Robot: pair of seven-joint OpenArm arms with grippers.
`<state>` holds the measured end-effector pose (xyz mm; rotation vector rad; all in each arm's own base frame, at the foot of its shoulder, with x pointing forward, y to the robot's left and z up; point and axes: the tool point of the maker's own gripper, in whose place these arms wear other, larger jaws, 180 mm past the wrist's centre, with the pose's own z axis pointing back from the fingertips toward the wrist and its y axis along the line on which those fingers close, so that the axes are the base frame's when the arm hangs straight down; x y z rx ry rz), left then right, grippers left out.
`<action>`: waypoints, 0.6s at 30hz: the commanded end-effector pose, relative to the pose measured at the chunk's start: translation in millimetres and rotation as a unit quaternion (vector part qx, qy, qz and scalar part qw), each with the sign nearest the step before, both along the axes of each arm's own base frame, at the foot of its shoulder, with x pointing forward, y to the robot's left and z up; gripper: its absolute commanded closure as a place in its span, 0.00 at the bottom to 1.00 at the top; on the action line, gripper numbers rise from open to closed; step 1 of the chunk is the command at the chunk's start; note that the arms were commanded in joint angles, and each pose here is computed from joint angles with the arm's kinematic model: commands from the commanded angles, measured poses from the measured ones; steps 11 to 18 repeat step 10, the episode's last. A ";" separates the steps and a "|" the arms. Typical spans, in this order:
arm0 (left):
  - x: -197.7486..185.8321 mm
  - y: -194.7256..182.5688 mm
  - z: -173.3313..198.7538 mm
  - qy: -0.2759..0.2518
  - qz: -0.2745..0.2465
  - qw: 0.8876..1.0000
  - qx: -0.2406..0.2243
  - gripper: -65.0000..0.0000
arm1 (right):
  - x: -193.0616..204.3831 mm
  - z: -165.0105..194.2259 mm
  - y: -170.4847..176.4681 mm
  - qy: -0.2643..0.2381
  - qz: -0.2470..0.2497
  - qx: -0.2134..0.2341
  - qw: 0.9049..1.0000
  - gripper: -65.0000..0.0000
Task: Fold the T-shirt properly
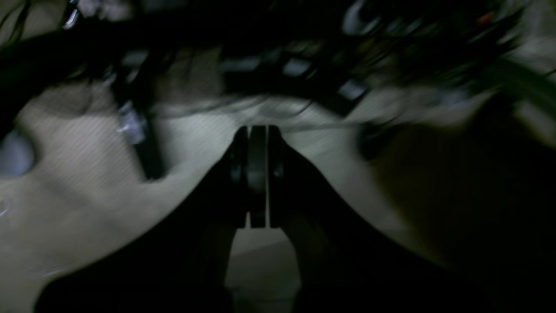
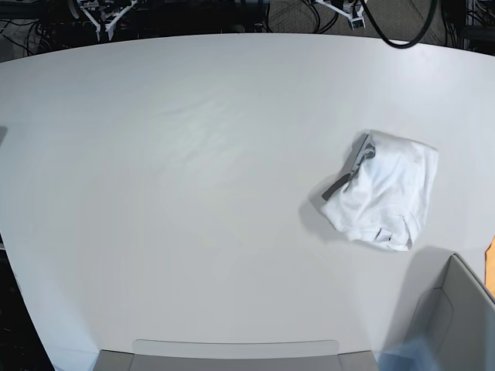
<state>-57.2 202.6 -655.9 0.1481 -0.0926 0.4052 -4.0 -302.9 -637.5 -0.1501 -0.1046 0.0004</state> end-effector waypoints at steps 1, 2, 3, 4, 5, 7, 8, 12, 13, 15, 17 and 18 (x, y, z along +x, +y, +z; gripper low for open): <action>1.3 2.9 0.5 -0.004 0.002 1.000 0.005 0.99 | -9.6 3.0 -12.6 0.013 0.010 -0.021 1.000 0.99; 1.2 1.9 0.4 -0.004 0.002 1.000 0.004 0.98 | -10.0 3.5 -15.9 0.016 0.020 -0.035 0.999 0.99; 1.2 0.9 0.3 -0.004 0.002 1.000 0.004 0.98 | -10.1 4.1 -19.0 0.018 0.029 -0.048 0.998 0.99; 1.2 0.9 0.3 -0.004 0.002 1.000 0.004 0.98 | -10.1 3.2 -17.2 0.020 0.037 -0.058 0.997 0.99; 1.2 -0.1 0.2 -0.004 0.002 1.000 0.003 0.98 | -9.9 3.1 -17.1 0.021 0.042 -0.069 0.997 0.99; 1.1 -0.4 0.1 -0.004 0.003 1.000 0.002 0.98 | -7.4 4.2 -20.7 0.019 0.046 -0.088 0.995 0.99; 0.0 -1.8 -0.2 -0.001 0.003 1.000 0.000 0.98 | -6.2 4.4 -21.4 0.018 0.045 -0.094 0.994 0.99; 0.8 -1.9 -0.3 -0.001 0.004 1.000 0.000 0.98 | -5.4 4.9 -22.5 0.017 0.042 -0.101 0.994 0.99; 0.8 -1.9 -0.3 -0.001 0.004 1.000 0.000 0.98 | -5.4 4.9 -22.5 0.017 0.042 -0.101 0.994 0.99; 0.8 -1.9 -0.3 -0.001 0.004 1.000 0.000 0.98 | -5.4 4.9 -22.5 0.017 0.042 -0.101 0.994 0.99; 0.8 -1.9 -0.3 -0.001 0.004 1.000 0.000 0.98 | -5.4 4.9 -22.5 0.017 0.042 -0.101 0.994 0.99; 0.8 -1.9 -0.3 -0.001 0.004 1.000 0.000 0.98 | -5.4 4.9 -22.5 0.017 0.042 -0.101 0.994 0.99</action>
